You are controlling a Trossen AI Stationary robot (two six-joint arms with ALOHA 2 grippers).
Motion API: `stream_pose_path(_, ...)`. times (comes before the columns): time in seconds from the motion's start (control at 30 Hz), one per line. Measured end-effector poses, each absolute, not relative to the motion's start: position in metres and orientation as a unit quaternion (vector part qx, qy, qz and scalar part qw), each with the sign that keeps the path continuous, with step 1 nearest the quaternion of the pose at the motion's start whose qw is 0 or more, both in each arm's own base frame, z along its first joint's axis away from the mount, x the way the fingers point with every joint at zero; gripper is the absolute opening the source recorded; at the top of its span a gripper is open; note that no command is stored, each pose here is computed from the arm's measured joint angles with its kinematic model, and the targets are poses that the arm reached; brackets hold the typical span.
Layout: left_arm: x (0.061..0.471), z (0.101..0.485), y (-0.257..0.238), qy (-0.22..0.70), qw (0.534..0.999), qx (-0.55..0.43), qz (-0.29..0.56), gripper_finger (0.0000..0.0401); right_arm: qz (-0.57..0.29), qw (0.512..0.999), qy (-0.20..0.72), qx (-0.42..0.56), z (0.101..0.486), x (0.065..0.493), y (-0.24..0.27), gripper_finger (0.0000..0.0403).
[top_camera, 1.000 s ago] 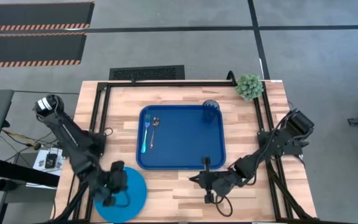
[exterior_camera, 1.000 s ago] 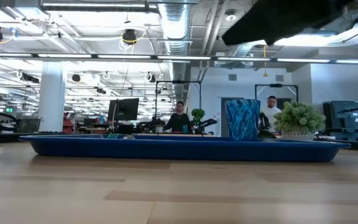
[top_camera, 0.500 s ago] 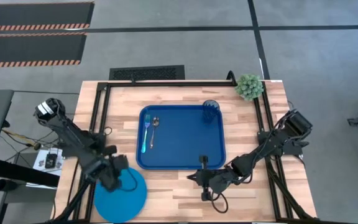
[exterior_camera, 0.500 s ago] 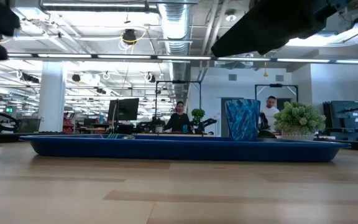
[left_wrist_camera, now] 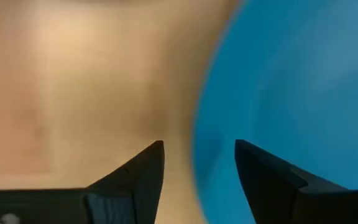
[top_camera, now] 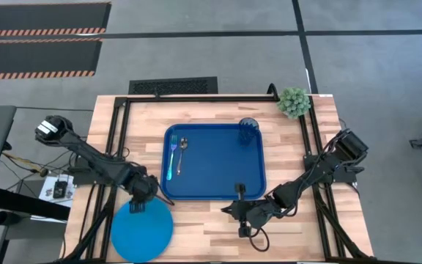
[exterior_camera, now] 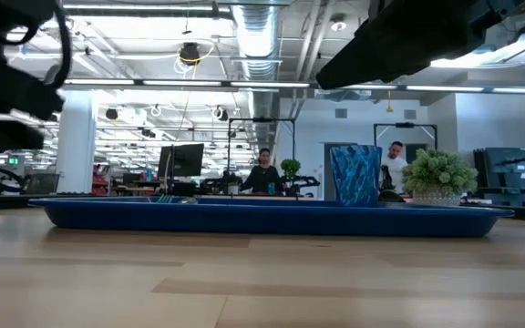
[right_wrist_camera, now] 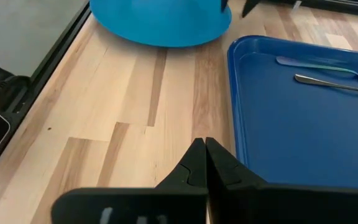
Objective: Pick and place plate/cup/fork/spoon on tray
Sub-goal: Put the light blue plate in the middle of the blue tray
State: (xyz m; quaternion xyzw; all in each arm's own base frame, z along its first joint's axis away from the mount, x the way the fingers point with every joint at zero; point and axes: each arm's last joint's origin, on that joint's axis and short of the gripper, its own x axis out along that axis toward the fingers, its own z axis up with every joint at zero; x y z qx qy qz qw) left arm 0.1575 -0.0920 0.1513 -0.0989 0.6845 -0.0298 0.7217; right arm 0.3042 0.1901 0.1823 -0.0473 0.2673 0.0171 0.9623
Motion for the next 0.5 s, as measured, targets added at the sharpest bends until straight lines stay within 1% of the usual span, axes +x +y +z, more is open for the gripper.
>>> stream_pose_path(0.13, 0.155, 0.140, -0.094, 0.679, 0.718, -0.132, -0.078, 0.0170, 0.017, 0.962, 0.267, -0.047, 0.182, 0.304, 0.190, 0.0005)
stream_pose_path(0.23, 0.152, 0.135, -0.092, 0.681, 0.715, -0.141, -0.075, 0.0145, 0.017, 0.962, 0.267, -0.047, 0.182, 0.304, 0.190, 0.0006)
stream_pose_path(0.33, 0.151, 0.133, -0.091, 0.682, 0.715, -0.137, -0.076, 0.0108, 0.017, 0.962, 0.267, -0.047, 0.182, 0.304, 0.190, 0.0006)
stream_pose_path(0.5, 0.148, 0.139, -0.091, 0.676, 0.713, -0.143, -0.119, 0.0021, 0.018, 0.962, 0.268, -0.047, 0.182, 0.304, 0.190, 0.0006)
